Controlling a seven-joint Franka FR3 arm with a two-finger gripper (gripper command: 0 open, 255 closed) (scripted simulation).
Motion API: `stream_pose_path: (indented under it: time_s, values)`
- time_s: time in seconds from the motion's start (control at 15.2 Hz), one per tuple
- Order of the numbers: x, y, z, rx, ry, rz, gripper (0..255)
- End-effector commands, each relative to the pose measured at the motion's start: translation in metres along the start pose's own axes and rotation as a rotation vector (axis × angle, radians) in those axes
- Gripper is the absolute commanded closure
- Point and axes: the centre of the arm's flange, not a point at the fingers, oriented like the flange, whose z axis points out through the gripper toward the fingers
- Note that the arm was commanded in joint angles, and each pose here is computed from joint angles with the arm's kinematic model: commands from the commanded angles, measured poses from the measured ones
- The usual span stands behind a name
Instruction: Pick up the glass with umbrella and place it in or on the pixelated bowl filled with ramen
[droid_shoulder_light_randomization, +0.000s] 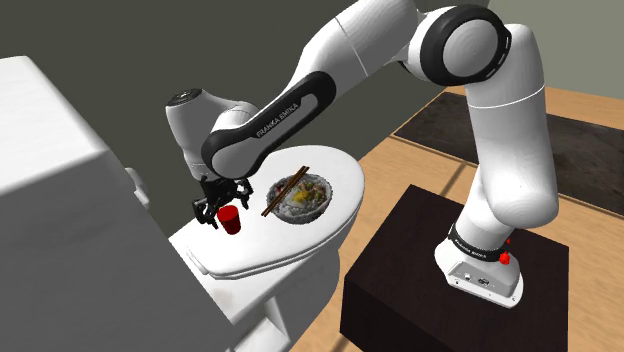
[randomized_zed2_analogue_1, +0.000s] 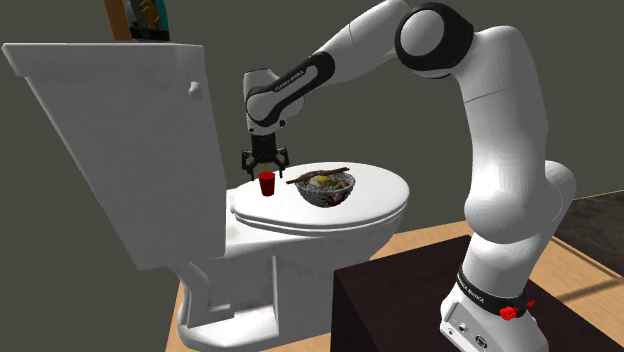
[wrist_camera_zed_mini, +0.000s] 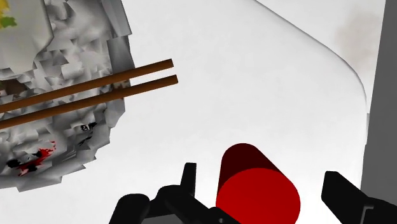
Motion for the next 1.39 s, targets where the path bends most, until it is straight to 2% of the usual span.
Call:
stream_pose_path:
  time_s: [0.0, 0.2, 0.26, 0.86, 1.32]
  values:
    - [0.000, 0.000, 0.001, 0.000, 0.000, 0.000, 0]
    - [0.000, 0.000, 0.001, 0.000, 0.000, 0.000, 0]
    - [0.000, 0.000, 0.001, 0.000, 0.000, 0.000, 255]
    - [0.000, 0.000, 0.001, 0.000, 0.000, 0.000, 255]
    - [0.000, 0.000, -0.036, 0.000, 0.000, 0.000, 255]
